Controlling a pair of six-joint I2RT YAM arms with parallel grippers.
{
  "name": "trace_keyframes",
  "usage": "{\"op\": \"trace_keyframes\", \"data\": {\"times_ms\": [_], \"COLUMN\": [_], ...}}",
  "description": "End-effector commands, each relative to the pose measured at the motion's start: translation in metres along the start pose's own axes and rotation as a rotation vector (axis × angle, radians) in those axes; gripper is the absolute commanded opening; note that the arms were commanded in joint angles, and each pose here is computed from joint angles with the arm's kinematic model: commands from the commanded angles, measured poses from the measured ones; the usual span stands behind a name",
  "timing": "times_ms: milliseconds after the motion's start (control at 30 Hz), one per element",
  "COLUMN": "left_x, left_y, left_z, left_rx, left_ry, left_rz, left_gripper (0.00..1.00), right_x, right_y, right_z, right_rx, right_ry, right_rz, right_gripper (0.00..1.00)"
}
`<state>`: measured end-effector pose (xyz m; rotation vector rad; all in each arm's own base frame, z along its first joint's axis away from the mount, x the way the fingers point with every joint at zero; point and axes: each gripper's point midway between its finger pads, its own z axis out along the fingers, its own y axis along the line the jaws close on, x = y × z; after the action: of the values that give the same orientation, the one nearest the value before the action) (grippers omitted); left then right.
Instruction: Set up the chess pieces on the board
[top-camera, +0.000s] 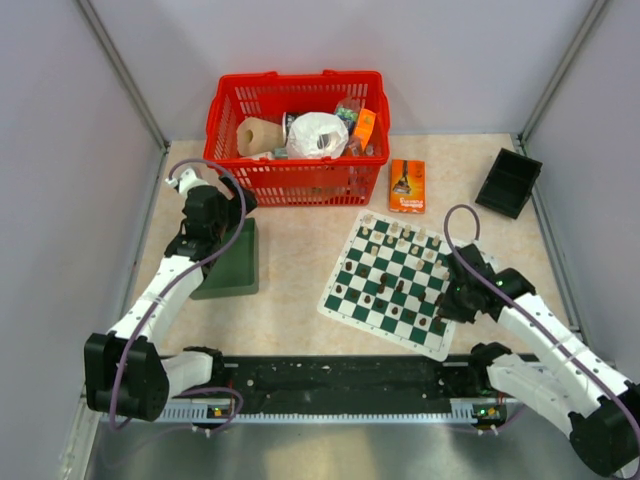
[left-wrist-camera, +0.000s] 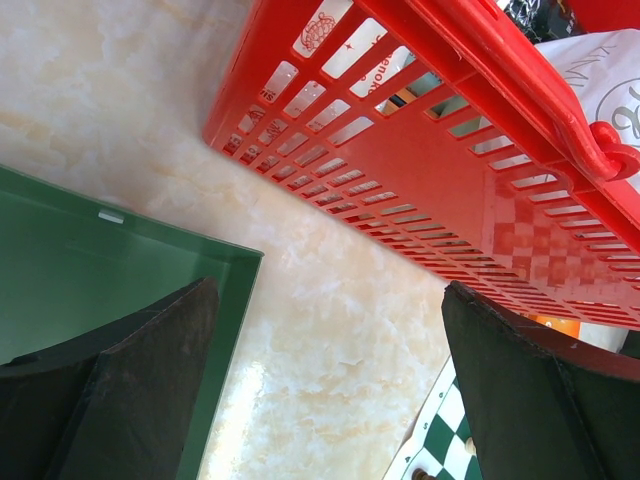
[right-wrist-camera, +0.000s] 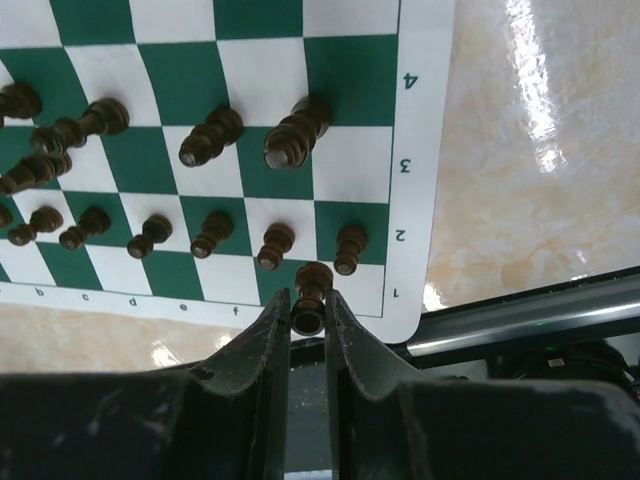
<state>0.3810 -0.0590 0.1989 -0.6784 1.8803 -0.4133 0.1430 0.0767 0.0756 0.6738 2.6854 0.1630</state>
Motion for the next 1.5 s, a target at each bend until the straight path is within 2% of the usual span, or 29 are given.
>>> {"op": "trace_keyframes", "data": {"times_ms": [0,800,1100,1467], "left_x": [-0.01,-0.011,-0.011,-0.013], "left_y": [-0.007,-0.008,-0.01,-0.013], "left_z": [0.001,0.002,0.003,0.003], "left_rx": [0.032,0.03,0.035,0.046], "left_ry": [-0.036,-0.039,-0.033,-0.041], "left_rz": [-0.016,-0.016,-0.017,-0.023], "left_gripper": [0.99,0.99,0.99,0.99], "right_x": [0.004,0.05,0.043,0.04], "right_y": [0.011,-0.006,-0.003,-0.004], "right_z": [-0.015,0.015,0.021,0.015], "right_rx": [-0.043,0.003,-0.006,0.006], "right_ry": [0.007,0.082,0.019,0.011], "right_rz": [-0.032,-0.096,-0.094,-0.108], "right_gripper": [0.02,0.02,0.03,0.03]}}
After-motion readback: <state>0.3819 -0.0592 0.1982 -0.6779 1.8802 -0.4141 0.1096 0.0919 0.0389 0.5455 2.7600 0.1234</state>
